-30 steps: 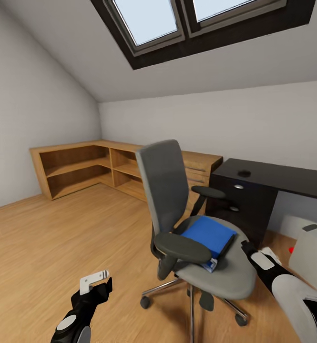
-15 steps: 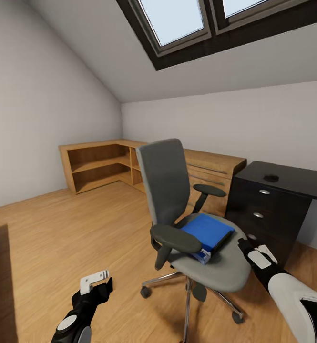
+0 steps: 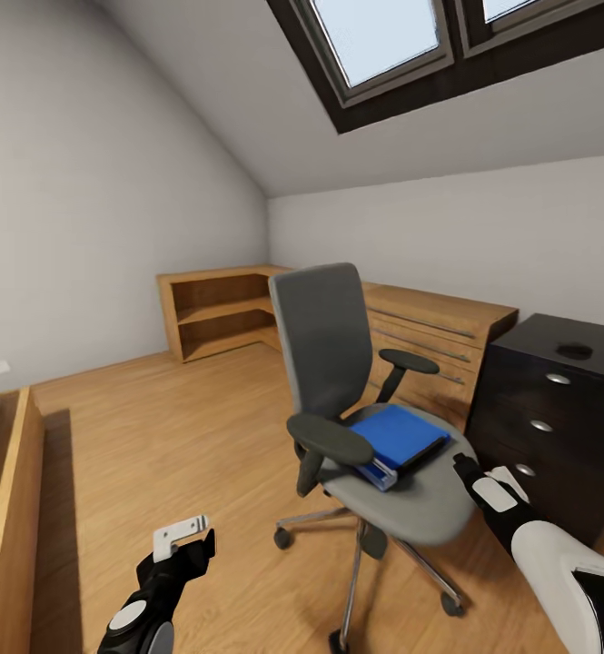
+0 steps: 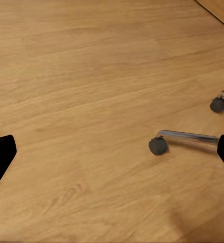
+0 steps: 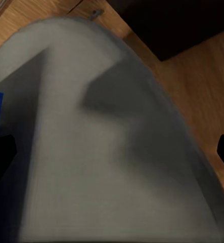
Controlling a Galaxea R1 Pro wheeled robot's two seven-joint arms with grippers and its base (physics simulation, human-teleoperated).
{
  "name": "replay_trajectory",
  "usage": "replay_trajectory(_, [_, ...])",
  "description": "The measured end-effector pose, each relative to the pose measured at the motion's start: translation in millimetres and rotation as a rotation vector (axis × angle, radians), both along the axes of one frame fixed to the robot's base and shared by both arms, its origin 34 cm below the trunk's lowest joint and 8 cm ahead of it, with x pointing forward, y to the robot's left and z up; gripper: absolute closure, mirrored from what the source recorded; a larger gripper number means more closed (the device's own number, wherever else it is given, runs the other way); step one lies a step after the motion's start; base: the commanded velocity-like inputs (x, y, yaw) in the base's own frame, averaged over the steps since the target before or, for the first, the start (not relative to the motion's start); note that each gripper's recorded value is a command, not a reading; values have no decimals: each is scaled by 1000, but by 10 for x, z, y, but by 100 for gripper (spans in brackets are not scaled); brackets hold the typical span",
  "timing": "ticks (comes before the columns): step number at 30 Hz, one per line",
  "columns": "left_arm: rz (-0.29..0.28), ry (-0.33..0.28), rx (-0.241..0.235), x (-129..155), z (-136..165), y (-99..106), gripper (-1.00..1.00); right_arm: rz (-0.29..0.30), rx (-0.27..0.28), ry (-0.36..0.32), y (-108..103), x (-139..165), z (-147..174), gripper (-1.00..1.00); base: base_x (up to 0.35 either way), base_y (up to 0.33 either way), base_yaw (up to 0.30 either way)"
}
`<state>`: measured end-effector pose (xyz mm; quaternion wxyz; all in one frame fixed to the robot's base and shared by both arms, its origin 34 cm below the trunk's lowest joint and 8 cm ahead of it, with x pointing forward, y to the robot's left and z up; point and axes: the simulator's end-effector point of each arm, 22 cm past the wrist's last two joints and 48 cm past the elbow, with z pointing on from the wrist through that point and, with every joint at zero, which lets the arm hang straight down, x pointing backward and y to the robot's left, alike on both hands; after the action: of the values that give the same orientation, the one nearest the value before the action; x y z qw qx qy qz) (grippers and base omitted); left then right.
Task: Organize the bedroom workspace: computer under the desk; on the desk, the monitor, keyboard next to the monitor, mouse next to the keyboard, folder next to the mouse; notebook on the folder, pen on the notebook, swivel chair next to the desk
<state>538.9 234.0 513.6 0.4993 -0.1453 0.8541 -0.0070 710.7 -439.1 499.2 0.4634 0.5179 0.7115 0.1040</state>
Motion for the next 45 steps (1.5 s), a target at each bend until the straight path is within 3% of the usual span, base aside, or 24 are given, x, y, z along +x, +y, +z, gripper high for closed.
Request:
replay_trajectory(18, [-3, 0, -1, 2, -3, -11, -100, 3, 0, -7, 9, 17, 15, -100, -260, 0, 3])
replay_trajectory(26, [-3, 0, -1, 1, -1, -11, -100, 11, 8, -5, 48, 7, -16, -100, -3, 0, 0])
replay_trajectory(27, [-3, 4, 0, -4, -19, -11, -100, 23, 10, -21, 76, 32, 4, -100, 0, 0, 0])
replay_trajectory(28, [-4, 17, 1, -20, -75, -16, -100, 82, 27, -85, 280, 134, 65, -100, 0, 0, 0])
replay_trajectory(29, [-4, 19, 1, -22, -83, -18, -100, 96, 33, -93, 341, 143, 56, -100, 0, 0, 0])
replay_trajectory(33, [-4, 21, 1, -25, -94, -16, -100, 127, 57, -87, 554, 128, -47, -100, 0, 0, 0])
replay_trajectory(45, [-5, 21, 0, -25, -94, -21, -100, 177, 108, -52, 891, 98, -192, -100, 5, 1, 0])
